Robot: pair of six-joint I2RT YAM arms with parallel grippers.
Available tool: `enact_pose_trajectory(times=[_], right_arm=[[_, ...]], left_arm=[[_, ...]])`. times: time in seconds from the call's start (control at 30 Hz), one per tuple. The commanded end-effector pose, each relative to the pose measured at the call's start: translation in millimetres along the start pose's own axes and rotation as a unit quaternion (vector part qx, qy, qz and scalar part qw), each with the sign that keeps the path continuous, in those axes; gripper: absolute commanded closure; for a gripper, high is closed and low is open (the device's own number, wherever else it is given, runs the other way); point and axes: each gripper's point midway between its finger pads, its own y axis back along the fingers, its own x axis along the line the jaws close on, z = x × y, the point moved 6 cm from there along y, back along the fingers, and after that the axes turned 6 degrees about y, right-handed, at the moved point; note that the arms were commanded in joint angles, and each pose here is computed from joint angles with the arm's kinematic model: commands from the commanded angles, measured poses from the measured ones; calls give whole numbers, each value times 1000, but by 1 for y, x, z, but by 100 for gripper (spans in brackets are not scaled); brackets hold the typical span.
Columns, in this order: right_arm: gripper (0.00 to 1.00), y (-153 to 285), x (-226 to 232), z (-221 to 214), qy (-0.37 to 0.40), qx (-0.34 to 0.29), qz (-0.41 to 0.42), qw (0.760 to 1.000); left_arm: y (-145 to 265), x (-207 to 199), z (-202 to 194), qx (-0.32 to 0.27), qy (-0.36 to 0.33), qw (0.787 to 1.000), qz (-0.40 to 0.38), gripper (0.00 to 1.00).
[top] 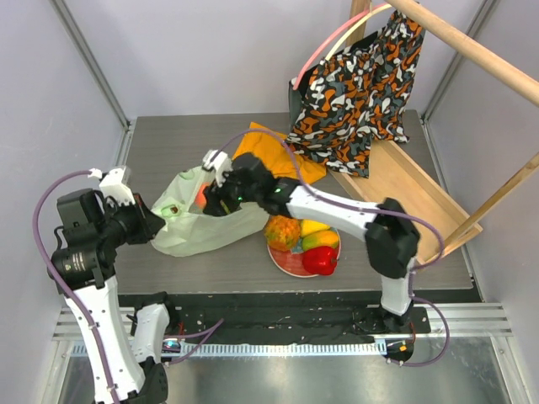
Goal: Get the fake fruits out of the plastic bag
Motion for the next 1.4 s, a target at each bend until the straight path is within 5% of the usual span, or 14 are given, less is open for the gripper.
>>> enact_pose_trajectory(times=[0.0, 0.3, 0.47, 0.7, 1.07, 1.37], right_arm=[[83, 59, 15, 48, 31, -86, 78, 993], [83, 117, 25, 67, 112, -132, 127, 977], [83, 172, 32, 24, 243, -65, 139, 958], [81, 217, 36, -66, 461, 51, 210, 860], [78, 212, 46, -118, 612, 139, 276, 728], [75, 196, 41, -134, 656, 193, 278, 675]], left_arm=[[-9, 10, 32, -56, -15, 998, 33, 100], [-27, 27, 57, -78, -3, 994, 74, 100], [-31, 29, 61, -73, -2, 995, 75, 100], [-34, 31, 59, -67, 0, 995, 76, 100], [-35, 32, 50, -54, 0, 996, 75, 100], [-30, 32, 34, -46, -9, 996, 73, 100]])
